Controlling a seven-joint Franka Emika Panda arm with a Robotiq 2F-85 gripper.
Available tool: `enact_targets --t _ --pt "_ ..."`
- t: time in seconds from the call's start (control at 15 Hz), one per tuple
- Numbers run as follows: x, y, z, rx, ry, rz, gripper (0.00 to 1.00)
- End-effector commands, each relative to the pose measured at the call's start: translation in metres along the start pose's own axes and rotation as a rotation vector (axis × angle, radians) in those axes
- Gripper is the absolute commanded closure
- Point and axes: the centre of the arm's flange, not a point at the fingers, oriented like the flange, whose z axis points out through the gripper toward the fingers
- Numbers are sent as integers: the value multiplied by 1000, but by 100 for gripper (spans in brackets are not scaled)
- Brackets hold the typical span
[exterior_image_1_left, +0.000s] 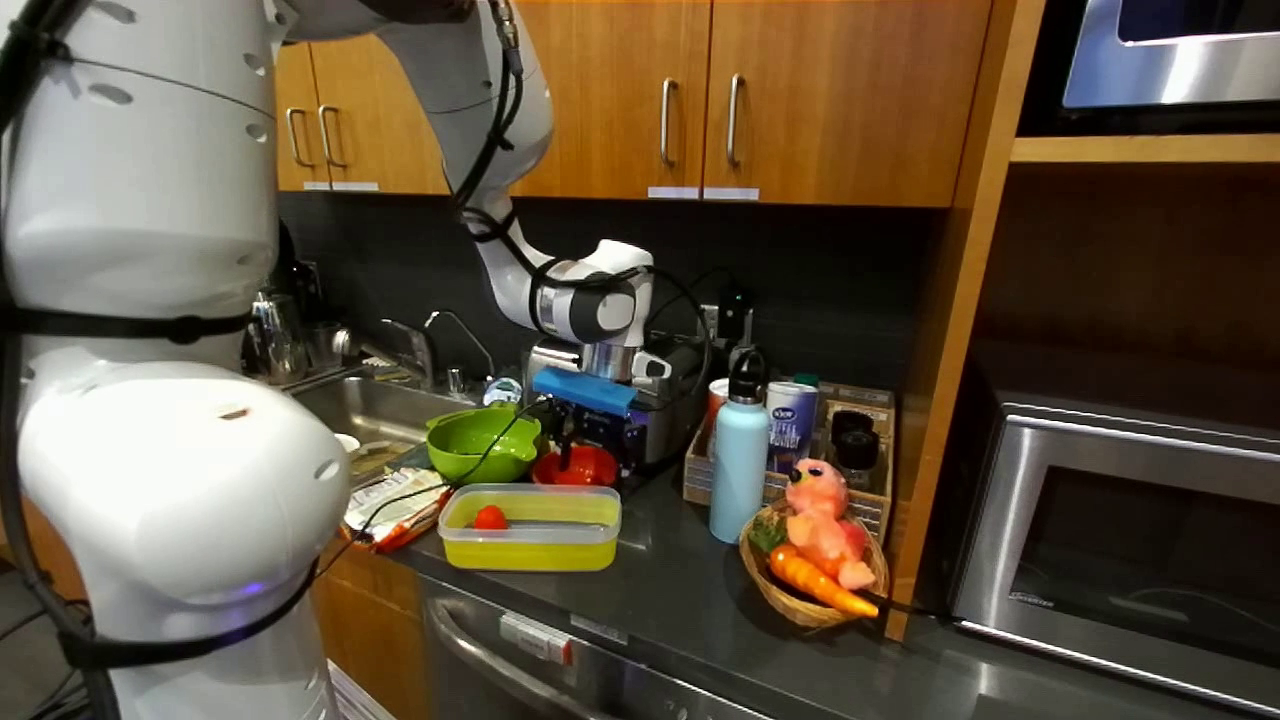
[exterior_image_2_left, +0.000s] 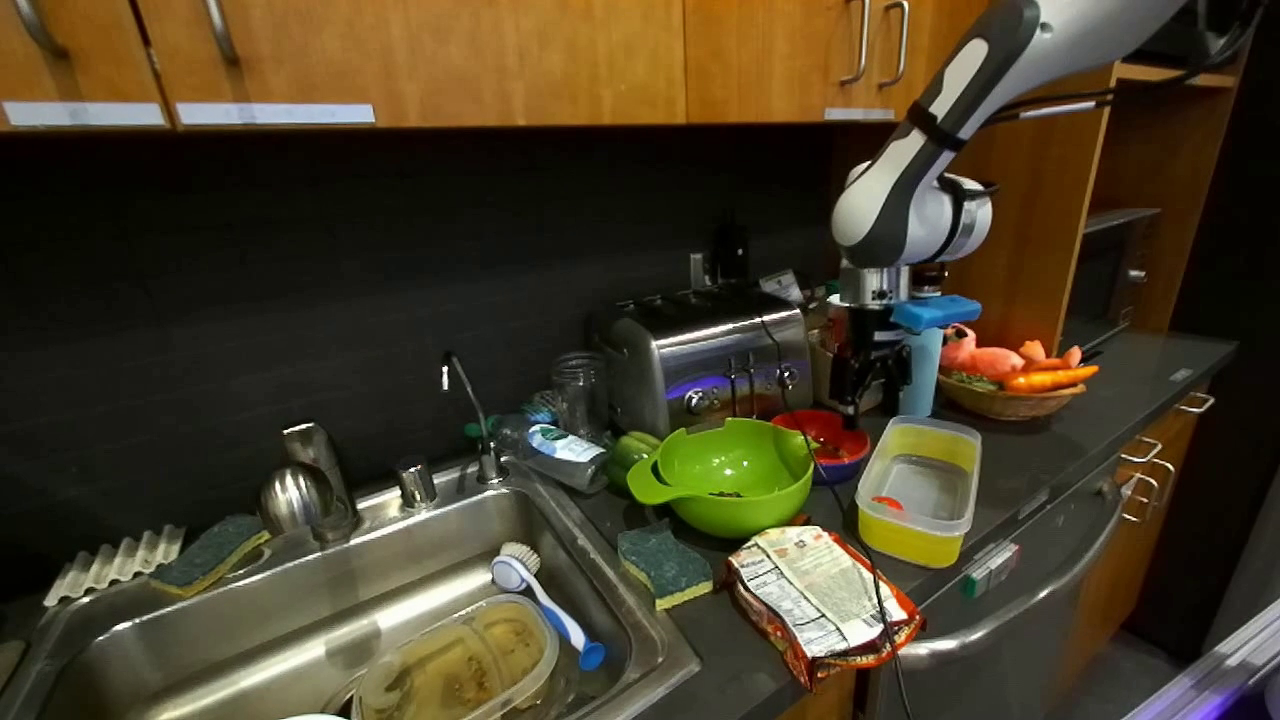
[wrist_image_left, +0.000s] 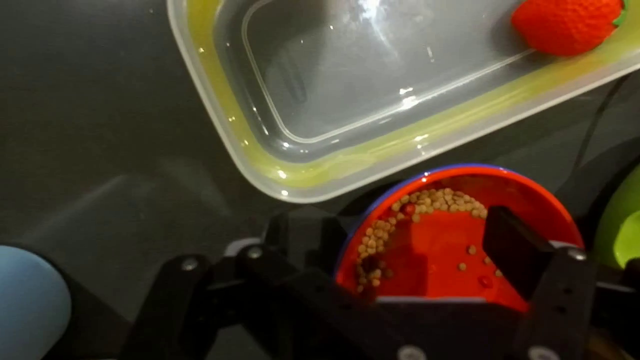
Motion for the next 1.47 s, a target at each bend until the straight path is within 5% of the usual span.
enact_targets --t 0.0,0.73,1.4 --pt "14 3 3 -76 -54 24 0" --pt "47 6 9 -205 -148 3 0" --pt "50 7 15 -186 -134 -10 0"
